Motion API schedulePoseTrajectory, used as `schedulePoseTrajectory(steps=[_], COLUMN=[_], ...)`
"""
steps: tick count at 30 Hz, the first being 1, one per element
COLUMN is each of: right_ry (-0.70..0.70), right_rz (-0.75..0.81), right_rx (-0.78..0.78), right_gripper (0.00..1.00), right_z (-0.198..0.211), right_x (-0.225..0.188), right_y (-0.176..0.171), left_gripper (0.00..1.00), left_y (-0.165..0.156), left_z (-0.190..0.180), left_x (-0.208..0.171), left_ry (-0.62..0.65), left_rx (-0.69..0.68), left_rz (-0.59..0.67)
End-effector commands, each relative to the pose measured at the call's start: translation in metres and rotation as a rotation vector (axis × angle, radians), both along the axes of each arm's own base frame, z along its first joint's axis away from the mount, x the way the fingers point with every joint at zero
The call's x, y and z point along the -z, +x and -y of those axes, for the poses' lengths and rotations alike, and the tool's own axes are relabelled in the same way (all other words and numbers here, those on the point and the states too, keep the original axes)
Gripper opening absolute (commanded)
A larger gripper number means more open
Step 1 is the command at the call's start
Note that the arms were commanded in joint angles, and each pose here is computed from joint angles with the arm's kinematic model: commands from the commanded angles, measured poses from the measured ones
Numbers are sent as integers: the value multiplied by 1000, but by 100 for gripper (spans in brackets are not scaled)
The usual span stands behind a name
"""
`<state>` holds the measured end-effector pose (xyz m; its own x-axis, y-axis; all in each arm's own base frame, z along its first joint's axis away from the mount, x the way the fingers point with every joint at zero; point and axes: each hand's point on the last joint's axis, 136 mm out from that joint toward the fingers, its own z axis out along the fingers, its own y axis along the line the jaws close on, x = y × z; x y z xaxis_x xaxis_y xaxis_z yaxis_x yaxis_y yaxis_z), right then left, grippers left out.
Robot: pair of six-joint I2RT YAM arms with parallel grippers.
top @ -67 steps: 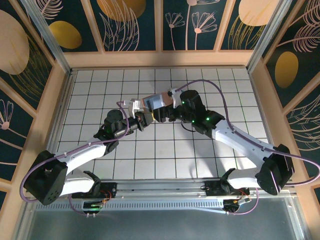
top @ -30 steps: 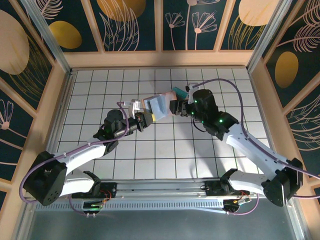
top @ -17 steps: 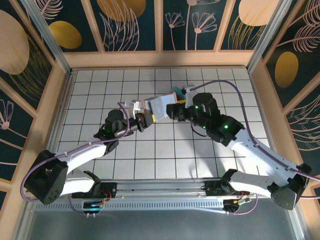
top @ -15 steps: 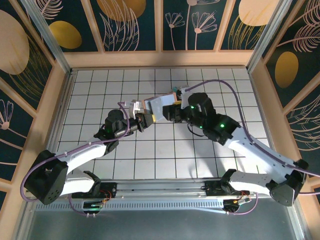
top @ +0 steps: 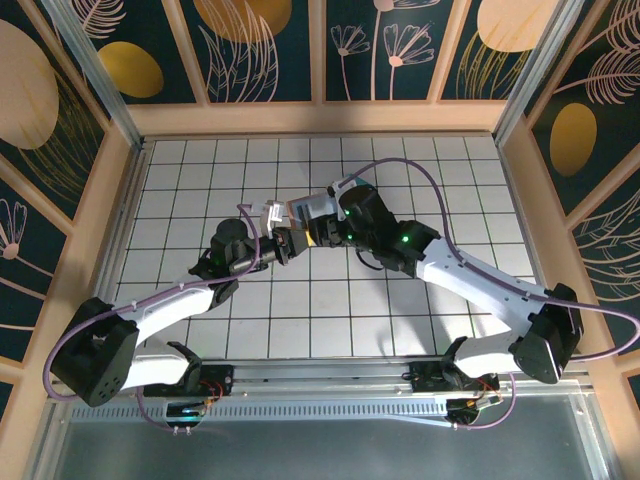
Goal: Take the credit cards out of the card holder
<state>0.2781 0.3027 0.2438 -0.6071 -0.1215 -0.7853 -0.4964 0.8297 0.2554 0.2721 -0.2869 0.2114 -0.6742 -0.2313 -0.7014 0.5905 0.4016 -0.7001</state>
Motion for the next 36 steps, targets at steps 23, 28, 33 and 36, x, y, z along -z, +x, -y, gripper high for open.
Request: schedulePoseTrajectory(steps=[23, 28, 33, 36], right_ry=[-68, -97, 64, 192], right_rz=[61, 75, 90, 75], right_rx=[393, 505, 382, 194], right_gripper=[62, 61, 57, 54], right_z=[122, 154, 131, 94], right_x=[-8, -25, -60, -72], right_y=[38, 37, 24, 9], left_gripper=[0, 0, 0, 0], left_y=[-6, -5, -4, -4], left_z=[-1, -3, -2, -1], left_x=[-24, -20, -14, -12], left_ry=[-46, -28, -19, -17], left_rx=[12, 2, 5, 8], left_rz=[75, 72, 63, 55])
